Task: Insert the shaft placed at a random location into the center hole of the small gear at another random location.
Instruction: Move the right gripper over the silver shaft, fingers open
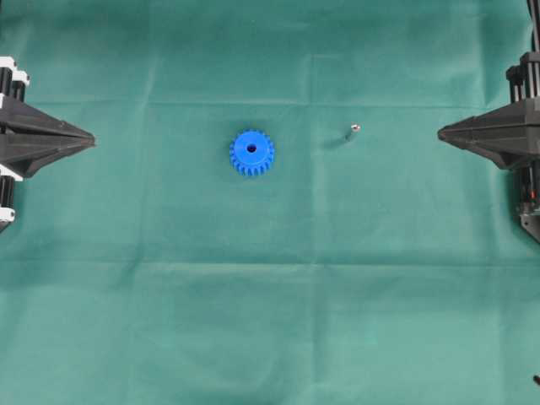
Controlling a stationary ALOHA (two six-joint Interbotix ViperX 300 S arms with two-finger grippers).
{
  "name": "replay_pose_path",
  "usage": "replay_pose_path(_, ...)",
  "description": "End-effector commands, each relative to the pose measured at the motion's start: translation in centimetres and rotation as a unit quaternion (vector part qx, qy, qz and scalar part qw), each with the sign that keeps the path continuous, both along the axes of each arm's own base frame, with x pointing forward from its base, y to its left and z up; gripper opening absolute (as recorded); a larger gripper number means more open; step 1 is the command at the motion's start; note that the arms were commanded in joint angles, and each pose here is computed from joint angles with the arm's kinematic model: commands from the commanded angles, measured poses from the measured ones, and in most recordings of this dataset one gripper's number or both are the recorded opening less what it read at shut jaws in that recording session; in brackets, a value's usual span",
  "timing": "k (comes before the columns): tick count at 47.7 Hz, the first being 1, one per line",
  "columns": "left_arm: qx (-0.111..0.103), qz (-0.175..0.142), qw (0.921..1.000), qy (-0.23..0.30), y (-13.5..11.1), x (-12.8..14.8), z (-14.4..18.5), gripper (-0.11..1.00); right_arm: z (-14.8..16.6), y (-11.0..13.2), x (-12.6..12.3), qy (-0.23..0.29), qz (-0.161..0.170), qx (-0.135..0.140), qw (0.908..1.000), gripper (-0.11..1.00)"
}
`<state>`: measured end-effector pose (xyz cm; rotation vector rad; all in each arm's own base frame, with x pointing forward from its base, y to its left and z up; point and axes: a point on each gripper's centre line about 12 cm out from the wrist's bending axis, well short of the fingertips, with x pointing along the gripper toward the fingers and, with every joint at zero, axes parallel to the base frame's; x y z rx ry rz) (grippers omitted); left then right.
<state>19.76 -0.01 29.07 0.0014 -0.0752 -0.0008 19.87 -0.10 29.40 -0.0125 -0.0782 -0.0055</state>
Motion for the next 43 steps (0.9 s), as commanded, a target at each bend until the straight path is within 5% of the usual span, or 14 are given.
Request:
replay_pose_path(1,0.002,-0.004,1.0000,-0.007,-0.2,0.3,1.0,0.00,0.8,-0.2,0.2,-0.011,-0.005,-0.001,0.9999,0.01)
replay_pose_path(22,0.004,-0.003,1.0000,-0.005,-0.1,0.3,1.0,0.00,-4.1,-2.7,2.6,0.092,-0.058,0.003,0.9941,0.03)
replay_pose_path(26,0.003,-0.003,1.0000,-0.004,-0.1,0.2,0.9,0.00,-6.1,-3.3,3.6,0.127,-0.069,0.008,0.9895,0.16)
replay_pose_path(38,0.003,-0.002,1.0000,-0.005,-0.1,0.3,0.9,0.00,-11.1,-5.5,5.6,0.168,-0.104,0.009,0.9803,0.86)
replay_pose_path(43,0.003,-0.003,1.0000,-0.002,-0.1,0.3,0.8,0.00,-13.2,-6.5,6.0,0.181,-0.120,0.013,0.9759,0.88)
